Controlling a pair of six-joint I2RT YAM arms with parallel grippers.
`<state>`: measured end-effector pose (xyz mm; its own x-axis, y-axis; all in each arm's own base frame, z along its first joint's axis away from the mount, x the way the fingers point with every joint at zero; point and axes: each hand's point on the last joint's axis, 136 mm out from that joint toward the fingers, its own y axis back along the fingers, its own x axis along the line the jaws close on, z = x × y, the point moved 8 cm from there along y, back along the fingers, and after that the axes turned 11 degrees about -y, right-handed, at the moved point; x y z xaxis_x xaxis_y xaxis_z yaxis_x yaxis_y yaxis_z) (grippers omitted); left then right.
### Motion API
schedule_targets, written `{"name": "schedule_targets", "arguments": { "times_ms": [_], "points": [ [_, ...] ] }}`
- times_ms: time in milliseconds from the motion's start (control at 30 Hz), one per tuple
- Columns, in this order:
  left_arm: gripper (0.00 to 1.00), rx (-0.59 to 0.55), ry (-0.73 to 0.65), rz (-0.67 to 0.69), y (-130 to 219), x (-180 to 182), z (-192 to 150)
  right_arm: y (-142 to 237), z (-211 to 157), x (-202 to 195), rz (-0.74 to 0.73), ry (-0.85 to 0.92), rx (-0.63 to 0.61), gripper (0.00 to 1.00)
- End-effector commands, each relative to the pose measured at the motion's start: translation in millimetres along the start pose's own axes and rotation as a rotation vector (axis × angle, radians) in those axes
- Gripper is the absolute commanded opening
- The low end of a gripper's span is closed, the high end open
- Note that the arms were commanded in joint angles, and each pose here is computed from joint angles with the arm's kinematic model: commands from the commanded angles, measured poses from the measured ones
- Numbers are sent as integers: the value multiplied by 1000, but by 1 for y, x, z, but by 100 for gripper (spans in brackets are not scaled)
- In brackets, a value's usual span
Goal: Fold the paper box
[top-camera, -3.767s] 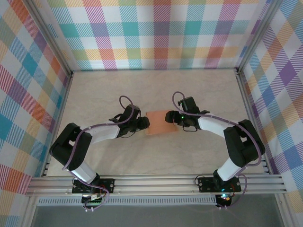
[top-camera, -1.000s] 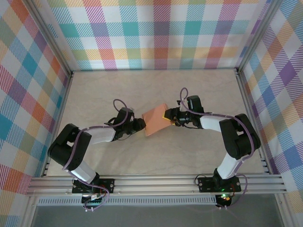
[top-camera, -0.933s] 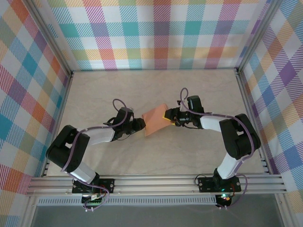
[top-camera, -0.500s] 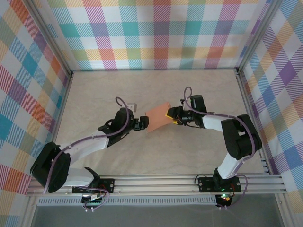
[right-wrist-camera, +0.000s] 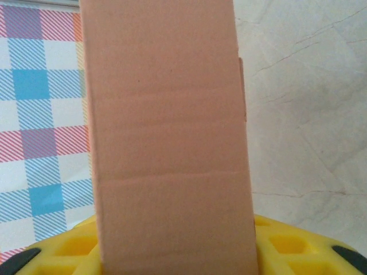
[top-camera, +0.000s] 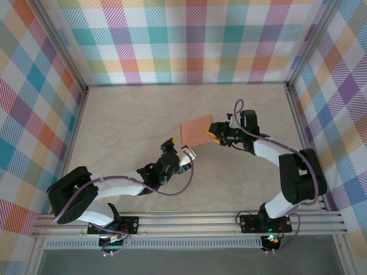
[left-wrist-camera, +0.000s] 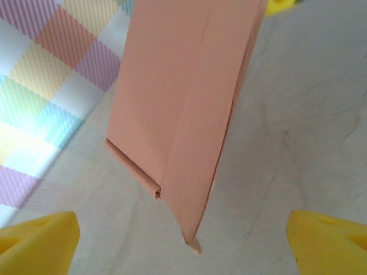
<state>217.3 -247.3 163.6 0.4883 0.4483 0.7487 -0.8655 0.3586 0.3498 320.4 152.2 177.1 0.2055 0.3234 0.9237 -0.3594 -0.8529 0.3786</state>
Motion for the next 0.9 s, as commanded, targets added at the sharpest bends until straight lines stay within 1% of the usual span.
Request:
{"name": "schedule_targets", "arguments": {
  "times_ms": [0,133,200,300,533,767,867],
  "points": [
    [93,0,-118,189,-2,9,7,9,-5,9,39,-17,21,46],
    [93,10,-179,272,-13,0,10,13,-8,14,66,-24,29,46],
    [93,-5,-190,324,-18,-2,13,15,-9,15,72,-25,33,46],
    [91,-17,-205,352,-25,-7,14,18,-12,16,78,-23,33,46],
    [79,-29,-194,393,-36,-11,21,23,-16,18,87,-16,31,46],
    [71,-28,-198,383,-38,-15,17,26,-17,20,94,-13,29,46],
    [66,-20,-202,375,-38,-17,15,27,-18,21,97,-11,27,46]
  ]
}}
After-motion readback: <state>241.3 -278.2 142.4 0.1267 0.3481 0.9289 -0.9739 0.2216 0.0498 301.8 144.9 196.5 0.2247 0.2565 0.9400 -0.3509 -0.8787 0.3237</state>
